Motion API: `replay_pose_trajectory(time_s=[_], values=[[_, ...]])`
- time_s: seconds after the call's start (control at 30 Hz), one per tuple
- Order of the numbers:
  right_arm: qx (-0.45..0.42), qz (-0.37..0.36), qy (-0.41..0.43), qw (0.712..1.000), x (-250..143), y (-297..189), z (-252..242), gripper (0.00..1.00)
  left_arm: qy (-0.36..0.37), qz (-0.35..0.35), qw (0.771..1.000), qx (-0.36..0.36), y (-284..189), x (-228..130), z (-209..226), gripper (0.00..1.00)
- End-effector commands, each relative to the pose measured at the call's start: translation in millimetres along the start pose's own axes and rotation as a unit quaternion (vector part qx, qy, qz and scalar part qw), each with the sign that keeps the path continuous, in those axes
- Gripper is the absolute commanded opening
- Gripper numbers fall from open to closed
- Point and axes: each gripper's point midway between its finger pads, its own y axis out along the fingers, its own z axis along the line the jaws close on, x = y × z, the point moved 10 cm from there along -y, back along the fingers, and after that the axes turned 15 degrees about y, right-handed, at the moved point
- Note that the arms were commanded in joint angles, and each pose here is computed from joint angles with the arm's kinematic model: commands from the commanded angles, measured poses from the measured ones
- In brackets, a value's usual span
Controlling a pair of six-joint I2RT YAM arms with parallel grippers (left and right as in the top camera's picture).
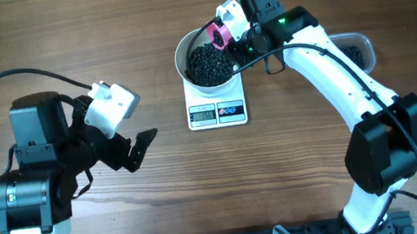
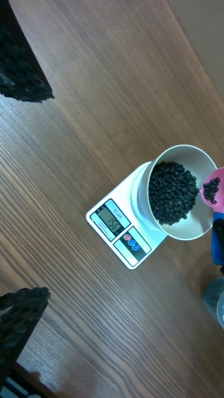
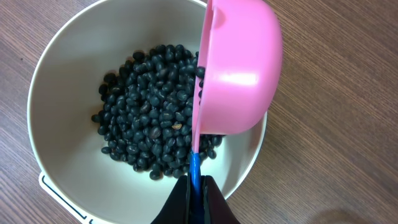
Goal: Scoop item into bowl and weigh 150g on scale
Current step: 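Tilt the scoop to pour beans into the white bowl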
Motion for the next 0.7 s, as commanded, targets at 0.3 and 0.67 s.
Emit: replay_pose_trajectory(time_s=[0.3, 0.67], values=[[0.080, -0.018, 0.054, 0.995, 7, -18, 11, 0.04, 0.010, -0.010, 1.000, 0.001, -4, 4, 1, 1.00], [0.163, -0.012, 0.101, 0.981, 6, -26, -6, 0.04, 0.010, -0.010, 1.000, 0.001, -4, 4, 1, 1.00]])
